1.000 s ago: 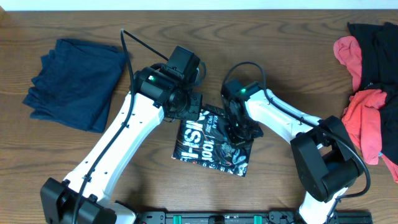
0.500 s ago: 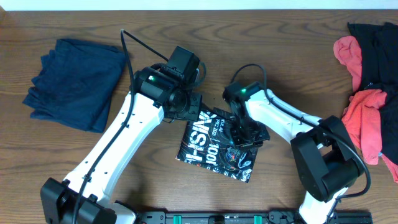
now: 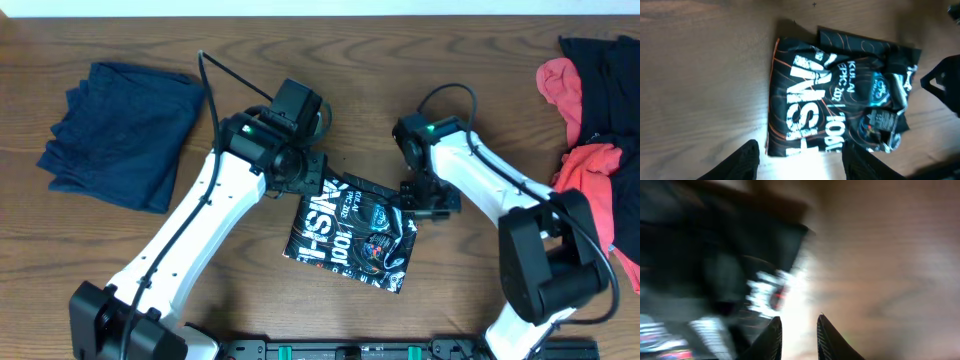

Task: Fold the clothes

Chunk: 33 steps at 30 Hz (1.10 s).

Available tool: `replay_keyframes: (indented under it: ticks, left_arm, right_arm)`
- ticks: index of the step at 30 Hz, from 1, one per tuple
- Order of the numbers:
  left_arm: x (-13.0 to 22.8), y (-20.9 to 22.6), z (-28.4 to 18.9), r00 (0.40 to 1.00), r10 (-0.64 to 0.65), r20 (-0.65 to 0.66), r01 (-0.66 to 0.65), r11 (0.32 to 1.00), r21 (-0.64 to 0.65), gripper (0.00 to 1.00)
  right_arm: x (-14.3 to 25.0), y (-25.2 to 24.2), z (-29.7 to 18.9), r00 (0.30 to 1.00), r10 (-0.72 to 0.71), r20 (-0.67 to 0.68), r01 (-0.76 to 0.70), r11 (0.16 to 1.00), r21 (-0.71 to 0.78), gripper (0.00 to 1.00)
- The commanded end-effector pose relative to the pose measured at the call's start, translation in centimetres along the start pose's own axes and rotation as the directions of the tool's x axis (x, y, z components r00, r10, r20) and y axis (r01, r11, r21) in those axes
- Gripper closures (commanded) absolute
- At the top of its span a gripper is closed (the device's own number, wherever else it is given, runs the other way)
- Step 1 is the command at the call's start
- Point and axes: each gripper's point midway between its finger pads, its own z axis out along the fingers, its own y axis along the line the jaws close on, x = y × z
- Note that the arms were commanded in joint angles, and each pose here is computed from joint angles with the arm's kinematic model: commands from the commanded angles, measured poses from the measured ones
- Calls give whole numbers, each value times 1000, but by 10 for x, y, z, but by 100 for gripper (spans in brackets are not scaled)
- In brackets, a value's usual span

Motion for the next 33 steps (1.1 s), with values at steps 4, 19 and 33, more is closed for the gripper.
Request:
replay_keyframes:
  ticks: [4, 19, 33]
  left_arm:
    - [10, 12, 35, 999, -17, -48, 16, 999, -31, 44]
    - [8, 22, 117, 991, -31, -130, 23, 998, -61, 44]
    - [12, 25, 130, 987, -35, -157, 24, 997, -71, 40]
  right_arm:
    - [-30, 49, -48, 971, -110, 212, 166, 949, -270, 70]
    - [-28, 68, -11, 970, -193, 147, 226, 938, -263, 75]
    - [13, -7, 29, 981, -181, -61, 186, 979, 80, 67]
